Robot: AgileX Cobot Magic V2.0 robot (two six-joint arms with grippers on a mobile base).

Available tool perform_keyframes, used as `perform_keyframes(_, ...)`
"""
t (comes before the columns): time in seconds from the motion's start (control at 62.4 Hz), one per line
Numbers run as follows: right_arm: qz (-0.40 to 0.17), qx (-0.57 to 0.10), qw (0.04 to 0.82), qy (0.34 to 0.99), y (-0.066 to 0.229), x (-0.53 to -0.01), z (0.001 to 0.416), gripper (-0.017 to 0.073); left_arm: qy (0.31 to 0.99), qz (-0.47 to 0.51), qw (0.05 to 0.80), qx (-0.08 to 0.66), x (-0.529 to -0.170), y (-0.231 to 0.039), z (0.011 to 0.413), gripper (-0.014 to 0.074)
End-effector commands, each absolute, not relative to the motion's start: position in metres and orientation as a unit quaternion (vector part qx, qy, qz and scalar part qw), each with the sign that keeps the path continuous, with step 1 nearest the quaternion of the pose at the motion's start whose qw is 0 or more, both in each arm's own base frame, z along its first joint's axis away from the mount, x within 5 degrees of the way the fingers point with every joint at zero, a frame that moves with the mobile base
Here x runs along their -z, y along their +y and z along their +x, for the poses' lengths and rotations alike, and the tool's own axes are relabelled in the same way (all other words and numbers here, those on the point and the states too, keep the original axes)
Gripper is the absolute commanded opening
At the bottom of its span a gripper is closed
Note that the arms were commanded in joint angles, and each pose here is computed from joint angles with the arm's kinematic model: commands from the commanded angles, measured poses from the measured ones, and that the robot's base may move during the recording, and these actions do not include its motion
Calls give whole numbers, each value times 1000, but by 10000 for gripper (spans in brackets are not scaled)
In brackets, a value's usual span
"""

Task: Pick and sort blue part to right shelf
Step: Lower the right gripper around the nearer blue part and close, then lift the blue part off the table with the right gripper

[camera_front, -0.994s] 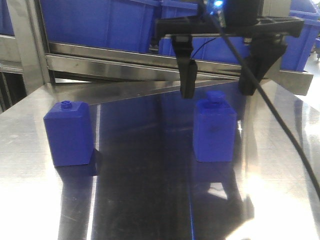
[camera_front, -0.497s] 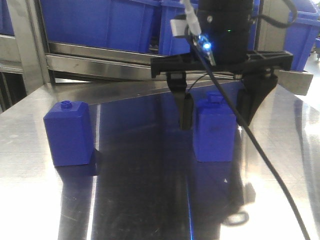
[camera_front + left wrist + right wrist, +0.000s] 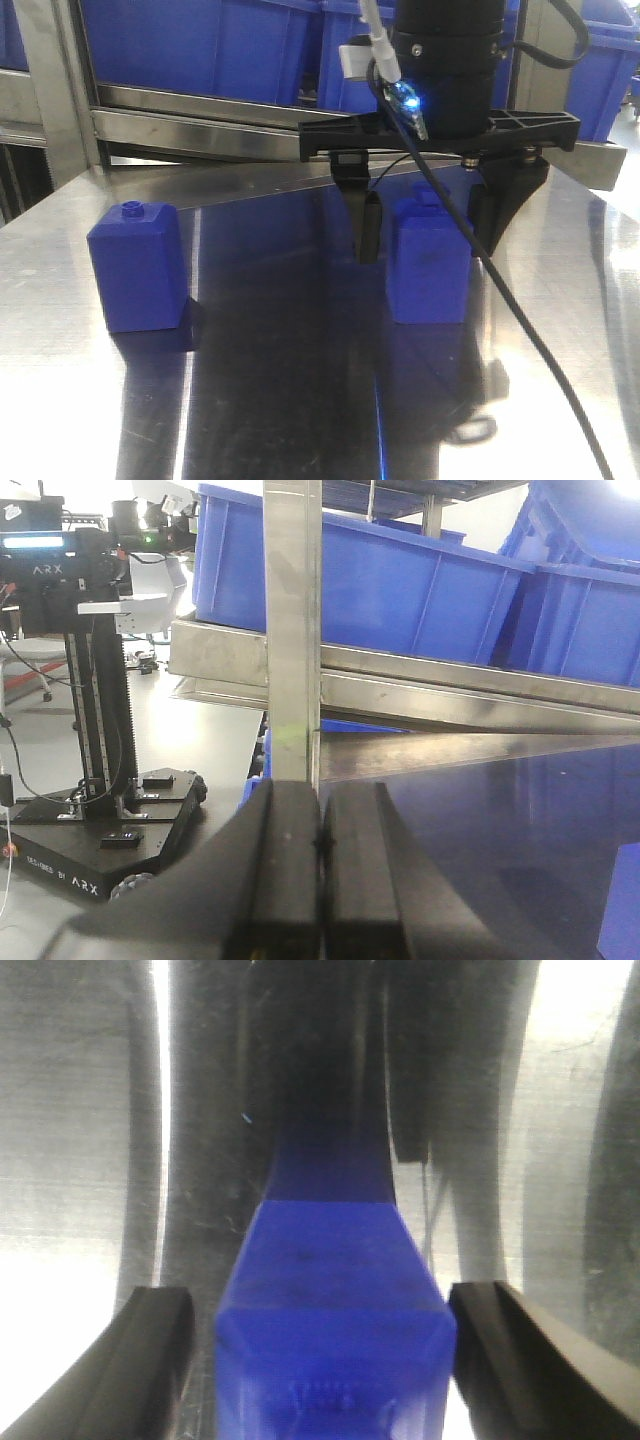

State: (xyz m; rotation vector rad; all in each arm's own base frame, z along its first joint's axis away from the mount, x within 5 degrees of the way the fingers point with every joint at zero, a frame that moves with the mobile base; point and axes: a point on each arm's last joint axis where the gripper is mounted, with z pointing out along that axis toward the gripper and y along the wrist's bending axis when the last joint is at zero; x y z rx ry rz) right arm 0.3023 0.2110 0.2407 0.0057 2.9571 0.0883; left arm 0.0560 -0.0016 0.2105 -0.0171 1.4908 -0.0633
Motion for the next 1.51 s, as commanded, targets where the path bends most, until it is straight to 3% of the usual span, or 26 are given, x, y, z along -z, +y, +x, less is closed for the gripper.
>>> perform_keyframes(0.0,4,-52,126,991,209,-264,301,584,649,-13,760,33,-211,-1,55,136)
perform_keyframes(0.224,1,-49,123,991,209,-263,301,581,649,-13,760,33,-211,-1,55,136)
perform_keyframes(0.481,1,-48,122,991,209,-263,301,388,649,-13,760,33,-211,-1,55,135)
perform_keyframes(0.657,1,-55,132,990,206,-273,297,385,649,-13,760,33,-211,-1,55,136)
perform_keyframes(0.834,-29,-76,206,975,193,-312,285,385,649,-13,760,33,-211,-1,55,135)
perform_keyframes(1.042,-115,-98,315,937,152,-329,259,385,649,-13,760,33,-211,-1,55,136)
perform_keyframes(1.17,-133,-104,378,910,114,-324,242,385,649,-13,760,33,-211,-1,55,136)
perform_keyframes(1.299,-112,-96,448,882,77,-320,221,385,649,-13,760,33,-211,-1,55,136)
perform_keyframes(1.491,-26,-61,545,836,27,-314,186,385,649,-13,760,33,-211,-1,55,135)
